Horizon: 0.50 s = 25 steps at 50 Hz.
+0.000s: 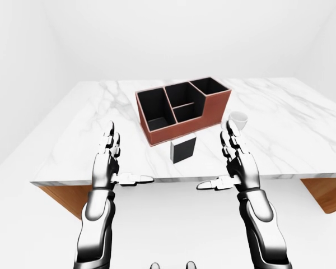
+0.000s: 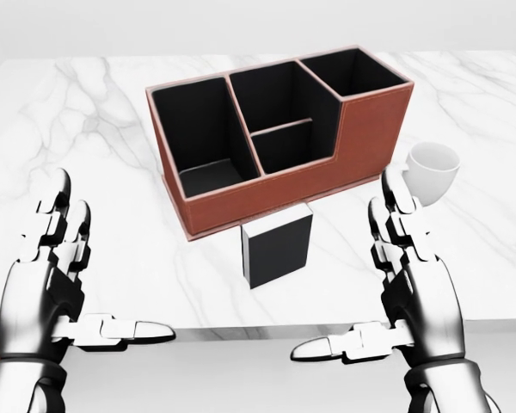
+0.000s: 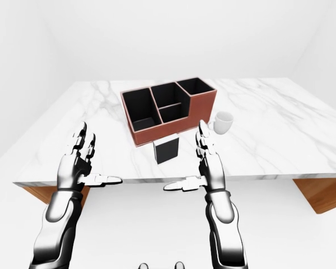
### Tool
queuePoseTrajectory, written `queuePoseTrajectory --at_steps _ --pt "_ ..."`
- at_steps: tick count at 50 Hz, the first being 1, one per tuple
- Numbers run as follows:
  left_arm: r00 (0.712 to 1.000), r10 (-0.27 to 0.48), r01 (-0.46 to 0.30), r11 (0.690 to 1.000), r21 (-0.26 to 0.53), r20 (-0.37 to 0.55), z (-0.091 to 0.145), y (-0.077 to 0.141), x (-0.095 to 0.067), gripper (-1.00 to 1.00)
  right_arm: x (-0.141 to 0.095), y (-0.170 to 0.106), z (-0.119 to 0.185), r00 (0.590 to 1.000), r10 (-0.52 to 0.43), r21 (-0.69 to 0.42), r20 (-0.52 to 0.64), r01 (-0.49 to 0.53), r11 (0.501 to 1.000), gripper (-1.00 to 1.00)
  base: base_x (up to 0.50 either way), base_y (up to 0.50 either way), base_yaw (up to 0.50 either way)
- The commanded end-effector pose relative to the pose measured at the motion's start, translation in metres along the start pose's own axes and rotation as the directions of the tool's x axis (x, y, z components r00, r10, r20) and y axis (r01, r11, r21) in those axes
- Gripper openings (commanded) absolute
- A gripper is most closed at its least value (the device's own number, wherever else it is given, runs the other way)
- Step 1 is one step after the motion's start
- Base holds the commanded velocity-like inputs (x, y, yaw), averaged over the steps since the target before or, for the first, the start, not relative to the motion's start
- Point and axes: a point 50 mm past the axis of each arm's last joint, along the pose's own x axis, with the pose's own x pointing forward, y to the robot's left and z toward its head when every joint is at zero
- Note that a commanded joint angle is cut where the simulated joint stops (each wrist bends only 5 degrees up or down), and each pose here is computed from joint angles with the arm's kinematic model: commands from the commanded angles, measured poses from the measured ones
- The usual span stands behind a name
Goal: Pick up the book and place it in the front compartment of the caddy.
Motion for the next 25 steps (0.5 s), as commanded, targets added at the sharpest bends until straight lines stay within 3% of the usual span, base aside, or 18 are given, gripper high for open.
queuePoseTrajectory --at_steps 1,25 --pt "1.000 -0.003 0.003 1.000 -0.002 -0.005 -0.0014 -0.0008 0.0010 1.00 -0.0004 0.0013 0.0028 1.000 0.014 0.002 0.012 -0.014 1.000 1.00 0.50 0.00 0.00" --pt "1.000 -0.004 0.004 1.000 -0.002 0.001 0.0000 -0.0005 0.0008 1.00 0.0002 0.0004 0.0000 1.000 0.016 0.002 0.000 -0.016 1.000 1.00 0.50 0.00 0.00"
